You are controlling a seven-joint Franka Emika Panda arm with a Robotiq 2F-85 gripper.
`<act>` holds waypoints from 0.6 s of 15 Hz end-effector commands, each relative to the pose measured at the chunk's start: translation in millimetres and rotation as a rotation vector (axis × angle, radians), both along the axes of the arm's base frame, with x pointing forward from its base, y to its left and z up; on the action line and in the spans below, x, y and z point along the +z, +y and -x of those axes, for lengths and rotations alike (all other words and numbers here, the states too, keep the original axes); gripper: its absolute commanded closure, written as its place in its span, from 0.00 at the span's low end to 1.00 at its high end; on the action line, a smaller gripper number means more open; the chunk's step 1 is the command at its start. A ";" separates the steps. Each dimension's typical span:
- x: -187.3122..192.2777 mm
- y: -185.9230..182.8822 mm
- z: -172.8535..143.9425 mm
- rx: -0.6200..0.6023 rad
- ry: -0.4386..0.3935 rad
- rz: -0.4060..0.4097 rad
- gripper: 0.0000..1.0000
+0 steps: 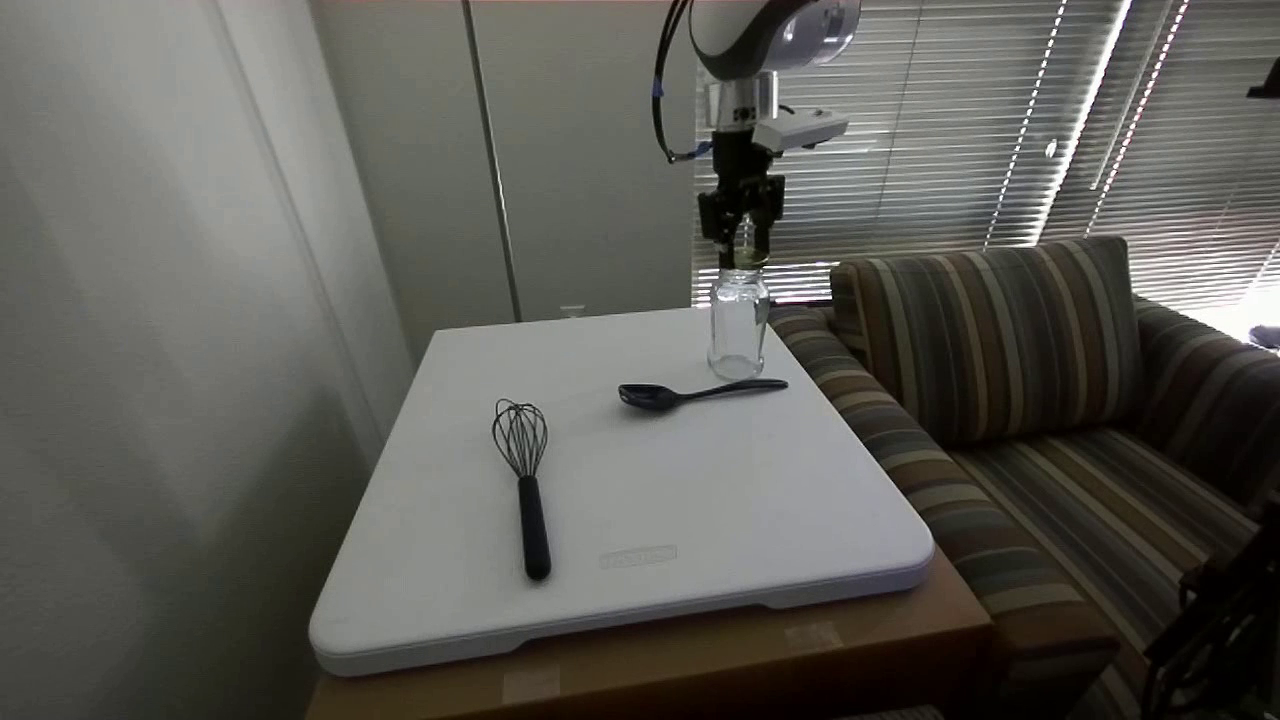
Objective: Put the lid on the jar
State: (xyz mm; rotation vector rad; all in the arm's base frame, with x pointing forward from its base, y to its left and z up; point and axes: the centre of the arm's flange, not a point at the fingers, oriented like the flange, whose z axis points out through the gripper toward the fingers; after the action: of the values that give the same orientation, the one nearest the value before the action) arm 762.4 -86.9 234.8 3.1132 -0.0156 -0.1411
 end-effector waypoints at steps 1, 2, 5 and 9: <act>2.0 -1.3 21.0 -0.013 0.039 0.003 0.52; 1.5 -0.8 20.5 -0.010 0.037 -0.001 0.52; -4.0 1.9 16.8 0.003 0.023 -0.005 0.52; -3.4 3.8 13.9 0.009 0.010 -0.006 0.52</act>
State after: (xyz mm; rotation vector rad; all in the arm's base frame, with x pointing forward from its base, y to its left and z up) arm 760.5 -85.9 233.2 3.1140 -0.0143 -0.1569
